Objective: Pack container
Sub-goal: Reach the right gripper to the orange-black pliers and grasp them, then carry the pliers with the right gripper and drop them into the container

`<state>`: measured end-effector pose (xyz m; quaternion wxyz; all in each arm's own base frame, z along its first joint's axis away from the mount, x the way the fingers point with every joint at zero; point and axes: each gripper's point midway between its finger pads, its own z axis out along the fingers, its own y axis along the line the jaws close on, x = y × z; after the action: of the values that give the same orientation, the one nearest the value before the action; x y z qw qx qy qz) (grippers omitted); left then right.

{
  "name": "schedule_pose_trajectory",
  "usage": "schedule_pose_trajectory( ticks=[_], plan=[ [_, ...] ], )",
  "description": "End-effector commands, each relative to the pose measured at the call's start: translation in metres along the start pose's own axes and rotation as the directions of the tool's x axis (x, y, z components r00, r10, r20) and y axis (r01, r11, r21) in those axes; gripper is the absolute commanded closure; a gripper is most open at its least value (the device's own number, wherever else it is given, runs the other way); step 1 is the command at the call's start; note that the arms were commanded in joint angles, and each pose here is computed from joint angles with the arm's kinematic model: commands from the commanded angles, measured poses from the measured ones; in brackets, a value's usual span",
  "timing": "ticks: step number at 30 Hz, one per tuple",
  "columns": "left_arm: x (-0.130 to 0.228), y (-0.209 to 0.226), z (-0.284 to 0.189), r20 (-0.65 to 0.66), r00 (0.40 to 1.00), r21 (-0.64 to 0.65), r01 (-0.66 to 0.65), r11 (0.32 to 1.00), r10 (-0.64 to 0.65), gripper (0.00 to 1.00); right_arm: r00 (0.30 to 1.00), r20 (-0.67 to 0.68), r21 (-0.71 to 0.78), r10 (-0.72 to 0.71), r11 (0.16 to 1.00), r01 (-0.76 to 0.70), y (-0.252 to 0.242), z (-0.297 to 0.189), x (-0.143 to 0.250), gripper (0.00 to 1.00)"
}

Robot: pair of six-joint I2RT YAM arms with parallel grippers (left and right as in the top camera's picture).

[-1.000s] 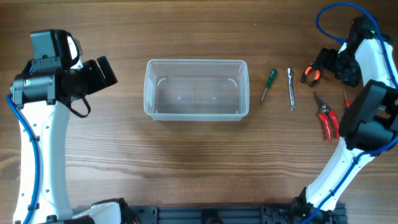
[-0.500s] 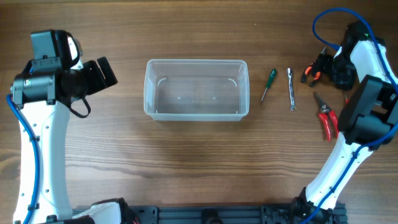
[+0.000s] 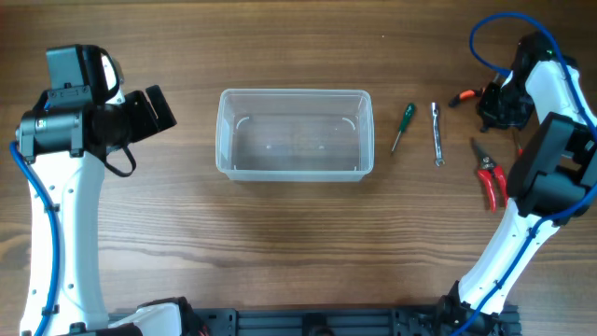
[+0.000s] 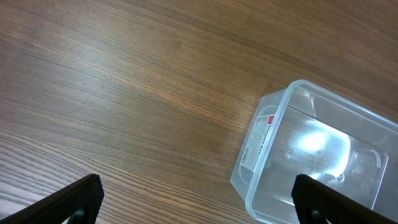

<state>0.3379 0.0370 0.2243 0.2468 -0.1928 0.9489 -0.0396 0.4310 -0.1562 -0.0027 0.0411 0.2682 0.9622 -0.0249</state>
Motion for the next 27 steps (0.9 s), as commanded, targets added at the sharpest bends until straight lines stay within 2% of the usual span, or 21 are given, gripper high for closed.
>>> schedule_pose_trajectory(
  ticks=[1,6,10,11,15,18,20,21,22,24,27],
  plan=[
    [0.001,-0.003,0.000,-0.004,1.000,0.013,0.010,1.000,-0.009,0.00,0.997,-0.072,0.013,-0.004,1.000,0.005,0.000,0.025,0.014,0.95],
    [0.001,-0.003,0.000,-0.004,1.000,0.012,0.010,1.000,-0.010,0.00,0.999,-0.039,0.006,-0.010,1.000,0.011,0.003,0.014,0.007,0.96],
    [0.001,-0.003,0.000,-0.004,1.000,0.013,0.010,1.000,-0.010,0.00,0.991,0.126,-0.028,-0.046,0.998,0.050,0.018,-0.051,-0.020,0.96],
    [0.001,-0.003,0.000,-0.004,1.000,0.013,0.010,1.000,-0.009,0.00,0.972,0.219,-0.039,-0.080,0.995,0.091,0.028,-0.088,-0.028,0.96],
    [0.001,-0.003,0.000,-0.004,1.000,0.013,0.010,1.000,-0.010,0.00,0.881,0.420,-0.032,-0.216,0.967,0.252,0.059,-0.177,-0.029,0.96],
    [0.001,-0.003,0.000,-0.004,1.000,0.013,0.010,1.000,-0.009,0.00,0.784,0.509,0.004,-0.354,0.912,0.410,0.090,-0.224,-0.012,0.95],
    [0.001,-0.003,0.000,-0.004,1.000,0.013,0.010,1.000,-0.010,0.00,0.644,0.529,0.033,-0.552,0.772,0.635,0.126,-0.242,0.015,0.94],
    [0.001,-0.003,0.000,-0.004,1.000,0.013,0.010,1.000,-0.009,0.00,0.482,0.531,0.045,-0.697,0.592,0.805,0.156,-0.247,0.043,0.94],
    [0.001,-0.003,0.000,-0.004,1.000,0.013,0.010,1.000,-0.009,0.00,0.386,0.526,0.054,-0.758,0.483,0.874,0.173,-0.247,0.061,0.94],
    [0.001,-0.003,0.000,-0.004,1.000,0.013,0.010,1.000,-0.009,0.00,0.226,0.513,0.073,-0.828,0.304,0.950,0.199,-0.245,0.091,0.96],
    [0.001,-0.003,0.000,-0.004,1.000,0.013,0.010,1.000,-0.009,0.00,-0.023,0.549,0.095,-0.835,0.035,0.995,0.246,-0.252,0.140,0.96]
  ],
)
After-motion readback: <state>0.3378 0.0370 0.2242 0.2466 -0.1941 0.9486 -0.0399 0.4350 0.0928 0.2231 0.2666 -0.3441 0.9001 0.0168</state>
